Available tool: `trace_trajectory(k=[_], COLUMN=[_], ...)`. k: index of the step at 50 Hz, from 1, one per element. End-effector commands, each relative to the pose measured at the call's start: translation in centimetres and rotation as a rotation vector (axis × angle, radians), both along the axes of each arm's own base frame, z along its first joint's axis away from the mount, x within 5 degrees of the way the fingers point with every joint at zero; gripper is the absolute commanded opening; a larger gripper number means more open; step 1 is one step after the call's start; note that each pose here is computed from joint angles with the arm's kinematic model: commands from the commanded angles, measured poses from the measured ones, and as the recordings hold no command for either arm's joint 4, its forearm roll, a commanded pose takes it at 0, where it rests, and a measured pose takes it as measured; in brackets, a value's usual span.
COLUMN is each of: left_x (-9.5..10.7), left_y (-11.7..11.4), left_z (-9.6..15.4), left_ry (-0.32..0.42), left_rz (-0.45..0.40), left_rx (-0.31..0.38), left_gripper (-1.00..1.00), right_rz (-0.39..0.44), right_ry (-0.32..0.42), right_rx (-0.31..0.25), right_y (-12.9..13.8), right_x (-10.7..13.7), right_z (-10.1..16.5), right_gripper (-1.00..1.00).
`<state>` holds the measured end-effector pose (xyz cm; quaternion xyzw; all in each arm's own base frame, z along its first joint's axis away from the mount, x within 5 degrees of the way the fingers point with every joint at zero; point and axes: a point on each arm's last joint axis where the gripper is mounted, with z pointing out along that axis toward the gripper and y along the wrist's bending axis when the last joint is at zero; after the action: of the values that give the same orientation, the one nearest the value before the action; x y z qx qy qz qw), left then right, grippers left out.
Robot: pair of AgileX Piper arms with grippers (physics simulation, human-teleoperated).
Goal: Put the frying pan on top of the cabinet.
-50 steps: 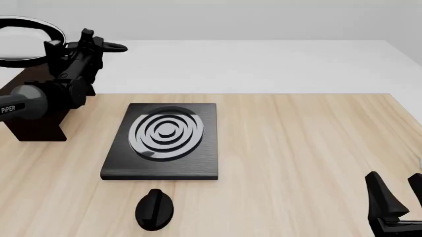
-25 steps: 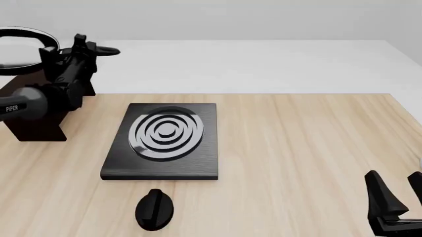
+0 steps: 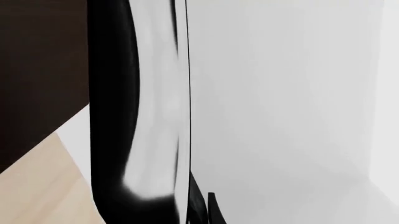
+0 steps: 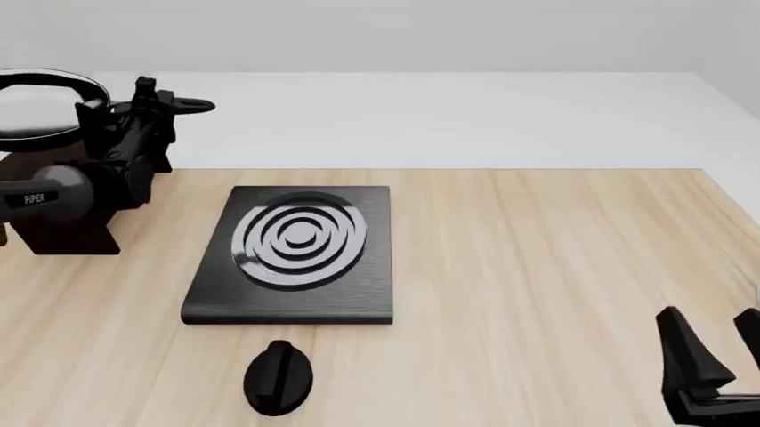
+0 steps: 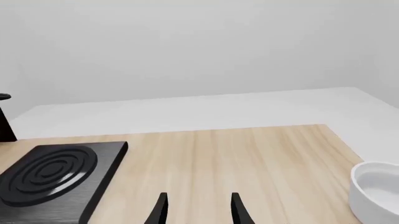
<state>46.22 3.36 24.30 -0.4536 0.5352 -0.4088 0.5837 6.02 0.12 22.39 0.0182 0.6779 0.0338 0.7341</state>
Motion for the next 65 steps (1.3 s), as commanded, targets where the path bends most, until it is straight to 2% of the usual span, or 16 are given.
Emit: trace_trajectory(k=[1,19,65], left_x=[0.3,1.3,2.0], left_y=[0.3,0.6,1.7], left_z=[0.4,-1.2,-4.5], left_ry=[-0.032,-0.017,0.007], left_rz=[-0.012,-0.009,0.013], left_rx=[0.037,0.019,-0.027], left_gripper=[-1.0,-1.0,-1.0], right_rz=[-0.002,0.0,0.002], right_ry=[0.001,0.003,0.009], right_rx=[0.0,-0.003,-0.017], right_y=[0.0,0.0,0.0], right_x=[0.0,0.1,0.3], right_z=[-0.5,-0.3,-0.8], right_gripper=[1.0,1.0,1.0])
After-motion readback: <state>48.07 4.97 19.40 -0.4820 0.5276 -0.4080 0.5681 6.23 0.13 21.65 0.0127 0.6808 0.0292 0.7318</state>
